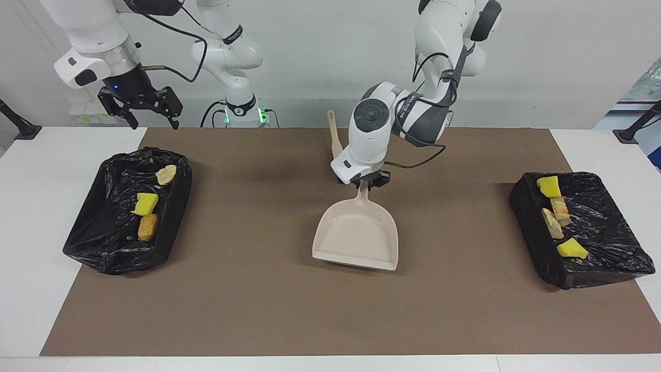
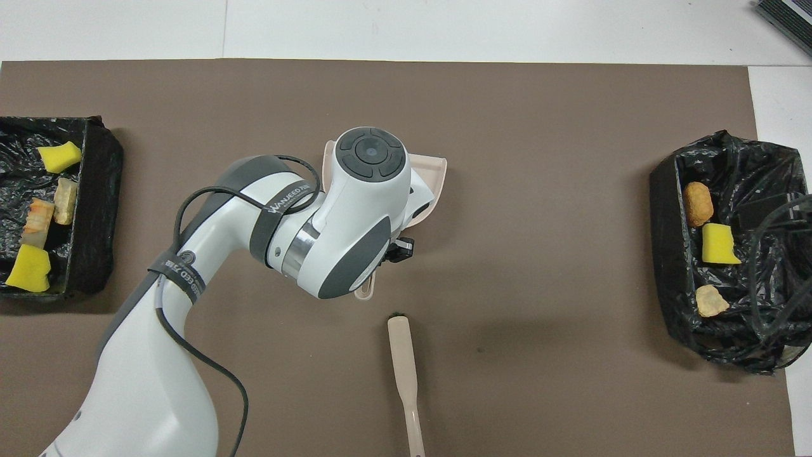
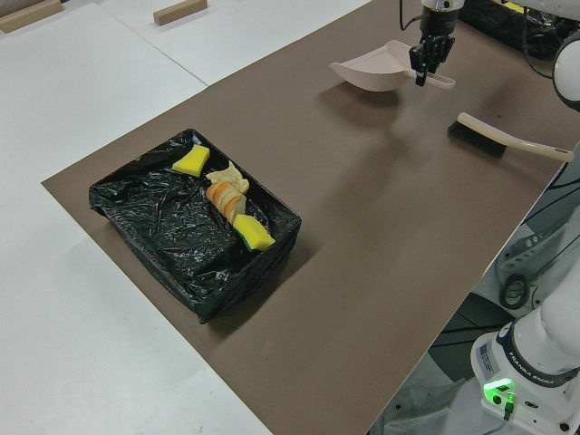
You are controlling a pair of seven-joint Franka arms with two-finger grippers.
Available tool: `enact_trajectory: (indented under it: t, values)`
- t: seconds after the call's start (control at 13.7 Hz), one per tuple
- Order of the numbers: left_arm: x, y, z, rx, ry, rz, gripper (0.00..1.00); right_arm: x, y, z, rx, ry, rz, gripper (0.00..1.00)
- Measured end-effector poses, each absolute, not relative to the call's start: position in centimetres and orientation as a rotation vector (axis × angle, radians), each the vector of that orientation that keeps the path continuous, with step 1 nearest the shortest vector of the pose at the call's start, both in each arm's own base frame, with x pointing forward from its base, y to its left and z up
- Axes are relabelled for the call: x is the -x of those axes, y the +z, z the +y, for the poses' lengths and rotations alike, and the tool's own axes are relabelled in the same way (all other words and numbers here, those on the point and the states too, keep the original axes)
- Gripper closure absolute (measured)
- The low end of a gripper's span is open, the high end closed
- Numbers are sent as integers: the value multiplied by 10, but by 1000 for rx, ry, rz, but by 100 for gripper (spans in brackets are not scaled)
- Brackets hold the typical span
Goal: Sweep and dump trash in bin
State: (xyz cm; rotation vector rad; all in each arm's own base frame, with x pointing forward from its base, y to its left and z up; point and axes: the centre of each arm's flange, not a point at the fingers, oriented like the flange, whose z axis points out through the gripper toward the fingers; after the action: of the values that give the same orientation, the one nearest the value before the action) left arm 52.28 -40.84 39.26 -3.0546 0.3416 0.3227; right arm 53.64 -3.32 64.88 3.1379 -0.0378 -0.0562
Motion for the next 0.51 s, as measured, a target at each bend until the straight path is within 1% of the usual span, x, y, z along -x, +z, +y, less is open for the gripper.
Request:
enact_trajectory:
  t: [0.22,0.51]
  values:
    - [-522,371,-423,3070,306,337,68,-537,647,-31,-3137,-60,-75,0]
    - [-523,361,-429,3088,279,336,68,-540,642,-24,-3135,-29,-48,0]
